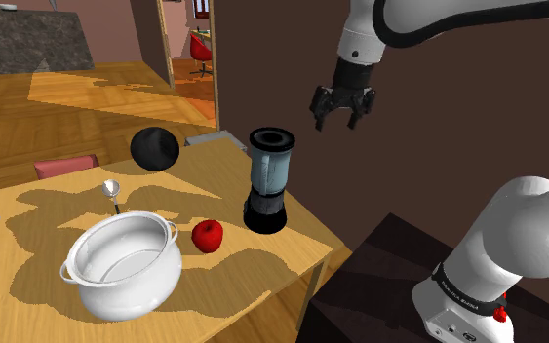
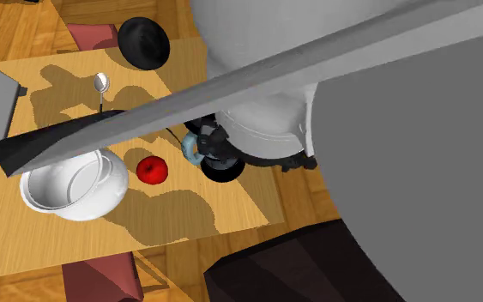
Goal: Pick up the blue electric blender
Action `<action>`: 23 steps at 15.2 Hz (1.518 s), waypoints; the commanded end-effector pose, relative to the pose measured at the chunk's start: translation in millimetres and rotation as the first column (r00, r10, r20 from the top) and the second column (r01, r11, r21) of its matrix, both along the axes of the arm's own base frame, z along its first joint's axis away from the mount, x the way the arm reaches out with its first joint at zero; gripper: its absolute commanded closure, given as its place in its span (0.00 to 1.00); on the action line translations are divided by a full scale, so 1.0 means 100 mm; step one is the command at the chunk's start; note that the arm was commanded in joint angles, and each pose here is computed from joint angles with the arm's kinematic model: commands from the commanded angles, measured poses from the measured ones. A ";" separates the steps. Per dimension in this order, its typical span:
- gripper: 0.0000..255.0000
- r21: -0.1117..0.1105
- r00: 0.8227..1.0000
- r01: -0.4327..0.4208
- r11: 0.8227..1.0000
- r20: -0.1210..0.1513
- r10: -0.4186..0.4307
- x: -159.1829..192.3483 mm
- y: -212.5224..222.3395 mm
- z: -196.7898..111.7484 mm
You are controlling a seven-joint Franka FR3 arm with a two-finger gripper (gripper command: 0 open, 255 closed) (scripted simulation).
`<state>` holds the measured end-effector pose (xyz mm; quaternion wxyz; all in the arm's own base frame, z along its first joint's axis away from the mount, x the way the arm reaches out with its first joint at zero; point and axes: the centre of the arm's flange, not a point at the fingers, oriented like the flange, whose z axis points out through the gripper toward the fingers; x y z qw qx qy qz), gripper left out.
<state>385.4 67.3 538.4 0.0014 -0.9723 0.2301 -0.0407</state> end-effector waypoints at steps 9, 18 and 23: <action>0.00 0.022 0.962 0.271 0.962 -0.049 -0.270 0.94 0.71 -0.69; 0.00 0.027 0.916 0.396 0.918 -0.074 -0.393 1.44 0.98 -1.24; 0.00 0.028 0.916 0.396 0.918 -0.074 -0.393 1.44 0.98 -1.43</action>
